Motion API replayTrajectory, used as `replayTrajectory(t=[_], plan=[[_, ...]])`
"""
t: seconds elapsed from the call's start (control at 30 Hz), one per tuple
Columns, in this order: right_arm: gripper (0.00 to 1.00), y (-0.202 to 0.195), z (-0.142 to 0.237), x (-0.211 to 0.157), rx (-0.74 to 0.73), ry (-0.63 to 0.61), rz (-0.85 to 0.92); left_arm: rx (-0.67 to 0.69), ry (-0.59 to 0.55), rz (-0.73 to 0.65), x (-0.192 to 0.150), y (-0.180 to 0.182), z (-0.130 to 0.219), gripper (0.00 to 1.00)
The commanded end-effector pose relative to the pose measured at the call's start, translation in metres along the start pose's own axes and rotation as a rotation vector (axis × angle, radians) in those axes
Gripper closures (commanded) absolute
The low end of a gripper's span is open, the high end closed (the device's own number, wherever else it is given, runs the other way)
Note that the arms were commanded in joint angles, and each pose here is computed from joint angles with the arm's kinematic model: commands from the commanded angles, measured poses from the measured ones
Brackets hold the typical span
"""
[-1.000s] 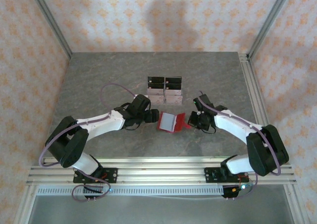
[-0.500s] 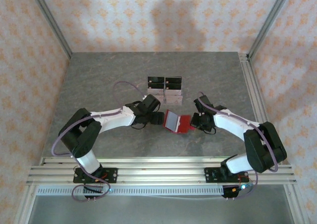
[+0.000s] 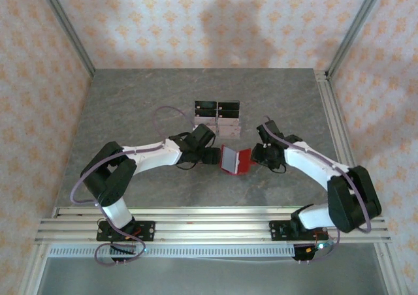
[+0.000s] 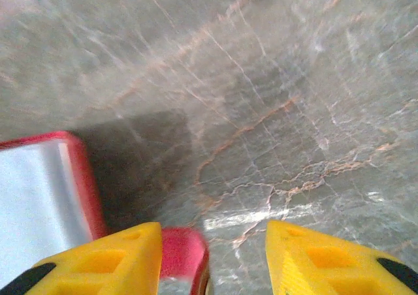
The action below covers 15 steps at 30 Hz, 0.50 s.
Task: Put the credit cards into the card holder
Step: Open the card holder at the bottom-center of the table.
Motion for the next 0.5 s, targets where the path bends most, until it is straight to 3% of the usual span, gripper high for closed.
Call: replayTrajectory(t=[0.0,0.23,0.47], plan=[[0.54,0.002,0.03,0.012,-0.003,-0.077,-0.01,-0.039,-0.031,-0.023,0.01,-0.014,0.009,0.21],[0.55,0.026,0.052,0.014,0.148,-0.059,0.002,-0.042,-0.028,-0.027,0.009,-0.017,0.008,0.21],[0.69,0.048,0.015,-0.001,0.216,0.06,0.037,-0.043,-0.027,-0.031,0.009,-0.019,0.007,0.22]])
Point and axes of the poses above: each hand's point on the last joint's axis, 136 mm out from that joint toward the fingers, its own z axis back along the fingers, its own y axis along the line the jaws close on, x = y × z, the point moved 5 cm from there along z, back along the fingers, and after that the axes turned 6 degrees about -z, right-handed, at the moved point
